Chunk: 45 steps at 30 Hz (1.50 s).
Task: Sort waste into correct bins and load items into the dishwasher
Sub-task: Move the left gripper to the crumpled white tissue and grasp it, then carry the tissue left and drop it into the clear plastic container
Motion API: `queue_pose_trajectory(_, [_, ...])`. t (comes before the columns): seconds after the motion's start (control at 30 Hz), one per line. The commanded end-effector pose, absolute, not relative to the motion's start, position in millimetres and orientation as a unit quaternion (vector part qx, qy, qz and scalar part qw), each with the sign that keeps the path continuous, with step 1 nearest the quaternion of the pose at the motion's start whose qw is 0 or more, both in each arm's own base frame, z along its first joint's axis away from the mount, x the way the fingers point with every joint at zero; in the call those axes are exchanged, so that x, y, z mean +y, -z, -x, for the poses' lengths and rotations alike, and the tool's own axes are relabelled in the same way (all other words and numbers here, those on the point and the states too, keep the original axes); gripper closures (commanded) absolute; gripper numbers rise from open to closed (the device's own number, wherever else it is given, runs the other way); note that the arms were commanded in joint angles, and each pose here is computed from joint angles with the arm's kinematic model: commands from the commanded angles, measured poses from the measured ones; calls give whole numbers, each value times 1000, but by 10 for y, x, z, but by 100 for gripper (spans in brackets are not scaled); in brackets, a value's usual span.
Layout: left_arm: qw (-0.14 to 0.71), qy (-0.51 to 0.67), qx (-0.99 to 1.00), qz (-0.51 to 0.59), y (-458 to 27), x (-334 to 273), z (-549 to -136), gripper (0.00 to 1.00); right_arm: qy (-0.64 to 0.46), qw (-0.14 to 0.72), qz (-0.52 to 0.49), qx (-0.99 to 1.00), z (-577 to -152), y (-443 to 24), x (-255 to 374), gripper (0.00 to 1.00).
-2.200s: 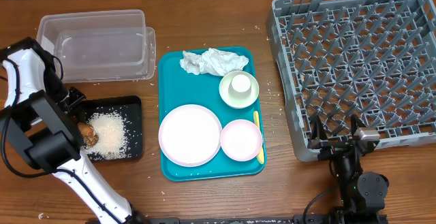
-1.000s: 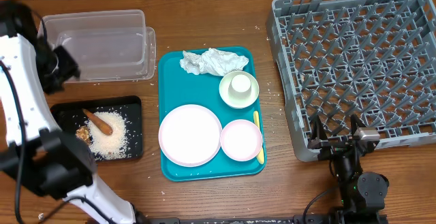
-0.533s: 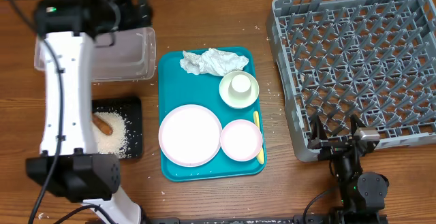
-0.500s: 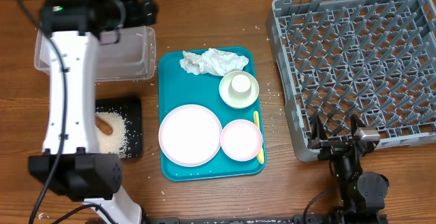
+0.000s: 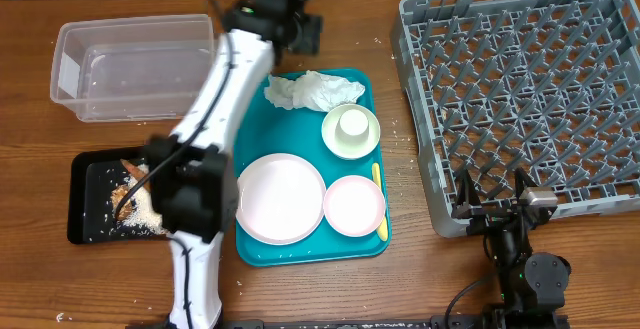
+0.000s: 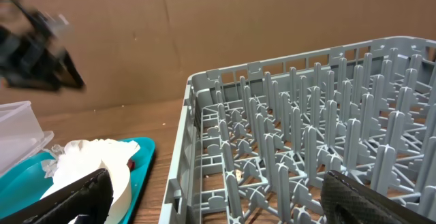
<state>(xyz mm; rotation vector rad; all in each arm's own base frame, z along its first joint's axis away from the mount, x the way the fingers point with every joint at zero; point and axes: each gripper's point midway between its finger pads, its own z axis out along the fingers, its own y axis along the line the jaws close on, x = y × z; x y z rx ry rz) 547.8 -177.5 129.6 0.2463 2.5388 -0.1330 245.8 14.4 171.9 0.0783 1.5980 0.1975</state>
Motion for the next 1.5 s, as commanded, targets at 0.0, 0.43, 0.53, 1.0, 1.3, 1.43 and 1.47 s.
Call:
queue_pose_trajectory(0.0, [270,24,957,-107,-1013,-1823,-5474,35,-84,695,-39,713,-2462,-1703,120,0])
queue_pose_trajectory(0.43, [137,9,976,-168,-557,-1805,-4918,32,-84,695,-39,713,-2462,-1703,120,0])
queue_pose_trajectory(0.53, [135,9,974,-179,-523,-1809,-4908,31,-84,695,-39,713,-2462,-1703,120,0])
queue_pose_trajectory(1.0, [128,36,974,-185,-363,-1862,-4862,30,-84,695,-39,713,-2462,-1703,120,0])
queue_pose_trajectory(1.3, [137,12,974,-182,-324,-1787,-4912,52,-84,695,-39,713,-2462,-1703,120,0])
queue_pose_trajectory(1.43, [146,7,973,-180,-436,-1783,-4957,57,-84,695,-39,713,-2462,-1703,120,0])
queue_pose_trajectory(1.47, [148,7,972,-181,-480,-1790,-4964,59,-84,695,-39,713,-2462,-1703,120,0])
